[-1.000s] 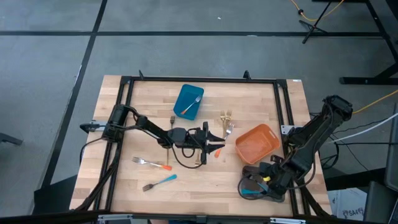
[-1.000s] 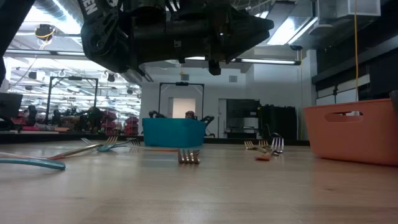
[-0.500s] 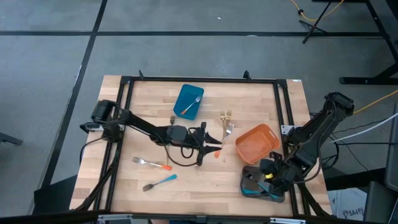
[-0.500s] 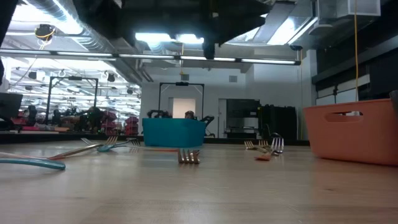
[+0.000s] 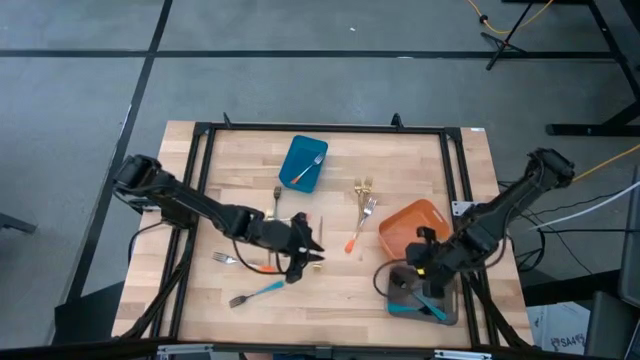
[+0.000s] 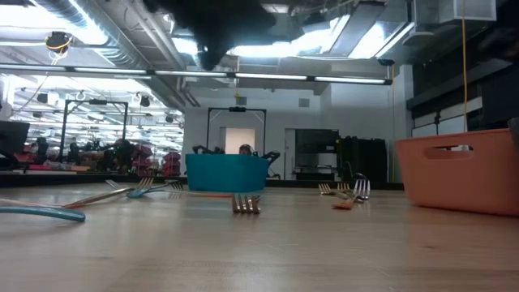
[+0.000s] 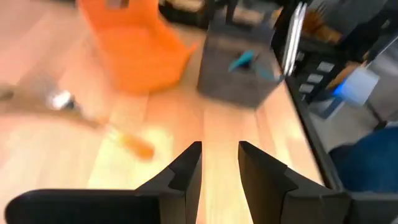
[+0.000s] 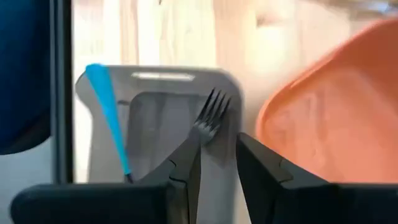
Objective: Sort silverware by color (type)
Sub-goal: Put the bottom orange fork into the blue bin
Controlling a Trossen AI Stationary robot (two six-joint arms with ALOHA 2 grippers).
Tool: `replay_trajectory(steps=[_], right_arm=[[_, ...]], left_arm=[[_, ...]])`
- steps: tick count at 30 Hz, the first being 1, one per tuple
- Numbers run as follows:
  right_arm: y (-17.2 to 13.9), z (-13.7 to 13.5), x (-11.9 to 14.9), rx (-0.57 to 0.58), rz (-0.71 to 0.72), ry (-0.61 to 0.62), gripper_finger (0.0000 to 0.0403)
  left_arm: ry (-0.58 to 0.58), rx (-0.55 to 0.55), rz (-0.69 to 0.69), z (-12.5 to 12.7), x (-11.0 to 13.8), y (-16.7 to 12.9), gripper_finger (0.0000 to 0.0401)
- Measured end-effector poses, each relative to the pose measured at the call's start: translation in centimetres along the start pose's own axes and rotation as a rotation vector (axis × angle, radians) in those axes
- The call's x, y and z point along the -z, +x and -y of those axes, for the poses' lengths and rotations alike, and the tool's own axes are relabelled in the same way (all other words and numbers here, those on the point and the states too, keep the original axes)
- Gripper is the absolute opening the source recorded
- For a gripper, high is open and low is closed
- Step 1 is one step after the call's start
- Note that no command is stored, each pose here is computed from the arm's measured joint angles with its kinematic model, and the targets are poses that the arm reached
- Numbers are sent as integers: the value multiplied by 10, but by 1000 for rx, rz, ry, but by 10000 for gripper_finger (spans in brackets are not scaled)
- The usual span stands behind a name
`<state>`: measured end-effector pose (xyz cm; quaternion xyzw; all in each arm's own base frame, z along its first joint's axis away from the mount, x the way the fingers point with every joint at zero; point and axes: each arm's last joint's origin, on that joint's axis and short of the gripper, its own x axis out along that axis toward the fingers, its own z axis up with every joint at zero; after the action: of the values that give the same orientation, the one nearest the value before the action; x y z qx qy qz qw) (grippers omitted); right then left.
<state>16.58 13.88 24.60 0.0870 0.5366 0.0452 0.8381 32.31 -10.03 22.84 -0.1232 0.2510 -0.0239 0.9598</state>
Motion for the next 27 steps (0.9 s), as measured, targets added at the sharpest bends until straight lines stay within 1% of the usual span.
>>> replay_trajectory(steps=[2, 6, 13, 15, 18, 23, 27], right_arm=[[1, 6, -8, 8, 23, -42, 92], [3, 20, -23, 24, 73, -112, 92], [4, 41, -46, 54, 160, -192, 92], [4, 47, -50, 67, 173, -192, 92], [4, 54, -54, 83, 189, -175, 92], [4, 62, -58, 103, 192, -141, 92], [4, 64, -58, 107, 192, -136, 92]], left_arm=[[-20, -6, -42, 4, 6, -2, 98], [-62, -27, -173, 9, 21, -5, 98], [-98, -117, -522, 4, 54, -18, 98], [-113, -143, -638, 0, 62, -24, 98], [-138, -172, -766, -4, 70, -31, 98], [-141, -213, -922, -9, 79, -42, 98], [-123, -274, -1024, -12, 85, -52, 98]])
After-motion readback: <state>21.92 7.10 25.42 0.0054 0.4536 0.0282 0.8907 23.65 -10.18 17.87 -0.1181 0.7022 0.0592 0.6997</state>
